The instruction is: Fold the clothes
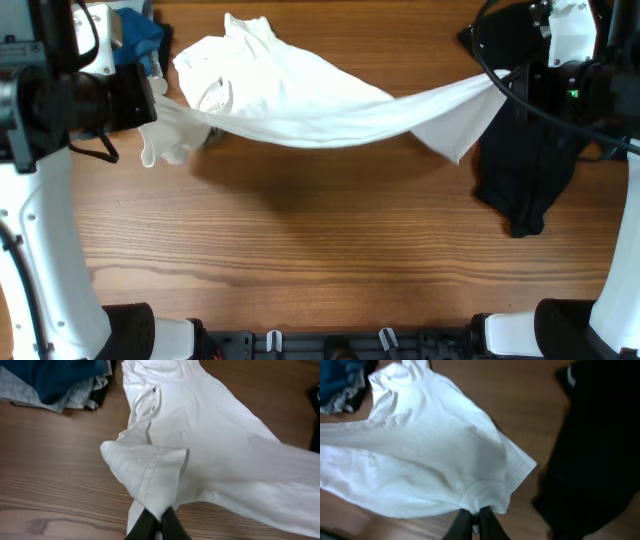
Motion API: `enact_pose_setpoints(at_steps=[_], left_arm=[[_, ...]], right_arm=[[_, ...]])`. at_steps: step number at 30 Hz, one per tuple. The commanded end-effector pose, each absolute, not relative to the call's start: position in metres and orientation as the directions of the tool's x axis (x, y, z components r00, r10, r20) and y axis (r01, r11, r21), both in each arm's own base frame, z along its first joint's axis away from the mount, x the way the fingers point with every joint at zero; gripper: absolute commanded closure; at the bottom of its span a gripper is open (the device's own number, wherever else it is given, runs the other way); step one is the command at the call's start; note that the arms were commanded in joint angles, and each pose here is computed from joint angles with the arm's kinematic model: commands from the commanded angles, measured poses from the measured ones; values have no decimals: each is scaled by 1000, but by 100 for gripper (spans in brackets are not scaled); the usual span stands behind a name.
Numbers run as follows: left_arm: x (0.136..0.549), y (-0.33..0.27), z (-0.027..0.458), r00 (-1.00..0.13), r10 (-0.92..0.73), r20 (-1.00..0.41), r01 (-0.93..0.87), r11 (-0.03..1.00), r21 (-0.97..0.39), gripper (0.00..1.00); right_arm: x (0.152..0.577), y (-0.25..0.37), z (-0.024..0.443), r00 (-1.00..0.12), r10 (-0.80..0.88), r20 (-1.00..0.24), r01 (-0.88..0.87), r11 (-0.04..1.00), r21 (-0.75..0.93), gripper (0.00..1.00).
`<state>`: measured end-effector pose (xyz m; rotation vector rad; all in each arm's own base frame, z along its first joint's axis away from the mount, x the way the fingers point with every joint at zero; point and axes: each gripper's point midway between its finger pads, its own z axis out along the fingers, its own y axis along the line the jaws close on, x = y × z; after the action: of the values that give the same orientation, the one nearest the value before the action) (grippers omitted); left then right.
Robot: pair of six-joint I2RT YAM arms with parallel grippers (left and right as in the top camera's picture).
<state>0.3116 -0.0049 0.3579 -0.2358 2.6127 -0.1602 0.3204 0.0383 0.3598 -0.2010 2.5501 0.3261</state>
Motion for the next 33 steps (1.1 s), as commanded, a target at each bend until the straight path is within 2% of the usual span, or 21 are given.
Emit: enact_pose_setpoints(at_steps=[1,4,8,11,16,18,19,20,21,22,25,27,30,33], left_arm=[[303,-12,316,-916,-230,-329,-177,967,-182,96],[281,-13,261,-961,-242,-135,-222,963,-151,96],[250,-14,221,-964,-265,28,-267,956,-121,96],[241,-16,208,-956,-282,84,-290,950,-116,90],[236,-14,196,-924,-363,118,-373,924,-82,84],[232,-11,181,-912,-385,142,-396,917,-54,82],[233,-11,175,-911,-385,145,-396,917,-54,81],[233,-11,167,-909,-389,149,-400,915,-52,79],[234,-11,160,-908,-393,148,-404,913,-52,77],[236,-11,154,-908,-395,142,-406,912,-54,73],[244,-11,150,-911,-395,115,-404,913,-65,69],[251,-11,150,-915,-395,87,-401,913,-76,66],[266,-10,149,-918,-394,30,-395,913,-99,58],[282,-10,150,-918,-394,-31,-388,913,-123,55]], right_arm=[[309,44,325,-901,-33,-432,-159,953,258,96],[281,50,270,-969,-27,-244,-101,950,296,96],[230,53,208,-1000,14,-5,11,948,320,96],[204,58,165,-988,60,139,104,936,337,96],[178,67,122,-957,101,271,198,912,360,90],[177,69,116,-955,106,276,207,906,369,82],[177,69,115,-954,109,278,211,906,368,72],[177,69,115,-954,112,280,214,905,367,45],[177,69,115,-953,112,280,214,905,367,33],[177,69,115,-953,112,280,214,905,367,29],[180,69,114,-958,113,265,209,905,370,27],[197,68,112,-969,137,205,207,904,374,27],[244,42,105,-961,277,22,273,926,259,27],[289,20,102,-919,362,-154,330,923,197,28]])
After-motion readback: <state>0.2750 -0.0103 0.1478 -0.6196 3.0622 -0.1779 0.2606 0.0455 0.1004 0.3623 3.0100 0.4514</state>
